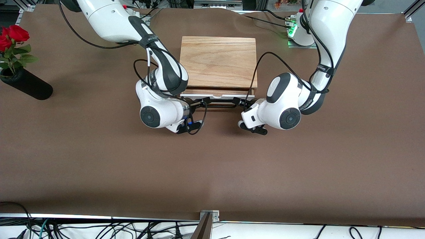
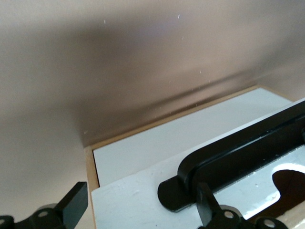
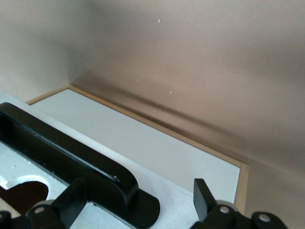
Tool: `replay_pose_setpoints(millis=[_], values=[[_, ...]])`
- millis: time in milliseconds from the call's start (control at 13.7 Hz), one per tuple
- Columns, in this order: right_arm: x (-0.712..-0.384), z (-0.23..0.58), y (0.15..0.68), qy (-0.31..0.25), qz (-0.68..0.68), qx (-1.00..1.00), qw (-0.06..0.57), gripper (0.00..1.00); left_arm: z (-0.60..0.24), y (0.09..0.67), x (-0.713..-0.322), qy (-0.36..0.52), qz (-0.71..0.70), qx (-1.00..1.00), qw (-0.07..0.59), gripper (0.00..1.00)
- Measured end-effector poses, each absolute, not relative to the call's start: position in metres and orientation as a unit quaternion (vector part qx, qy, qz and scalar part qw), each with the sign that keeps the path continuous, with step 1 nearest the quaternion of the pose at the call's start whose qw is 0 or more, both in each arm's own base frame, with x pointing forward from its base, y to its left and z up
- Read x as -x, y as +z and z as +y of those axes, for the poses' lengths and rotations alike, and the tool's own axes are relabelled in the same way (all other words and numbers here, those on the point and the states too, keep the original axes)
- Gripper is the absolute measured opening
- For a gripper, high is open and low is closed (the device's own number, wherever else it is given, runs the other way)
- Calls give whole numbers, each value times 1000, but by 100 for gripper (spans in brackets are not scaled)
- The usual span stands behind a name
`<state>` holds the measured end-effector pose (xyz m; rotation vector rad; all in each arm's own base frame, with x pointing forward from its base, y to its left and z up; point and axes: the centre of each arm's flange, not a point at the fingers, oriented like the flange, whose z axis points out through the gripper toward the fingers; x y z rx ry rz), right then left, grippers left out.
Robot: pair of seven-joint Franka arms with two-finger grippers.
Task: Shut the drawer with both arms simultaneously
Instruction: 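Push the white drawer front into the chest with both grippers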
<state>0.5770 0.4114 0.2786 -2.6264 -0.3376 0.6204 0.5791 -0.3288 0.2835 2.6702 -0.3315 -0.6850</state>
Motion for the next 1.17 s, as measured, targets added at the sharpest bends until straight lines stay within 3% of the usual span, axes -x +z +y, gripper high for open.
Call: replay_pose_setpoints(millis=[583,1166], values=[[-559,409,272,283,-135,929,194,100,-325,280,-562,-305,-129,-928,169,100],[-559,407,272,288,-135,928,193,100,-305,304,-574,-308,-124,-927,173,100]])
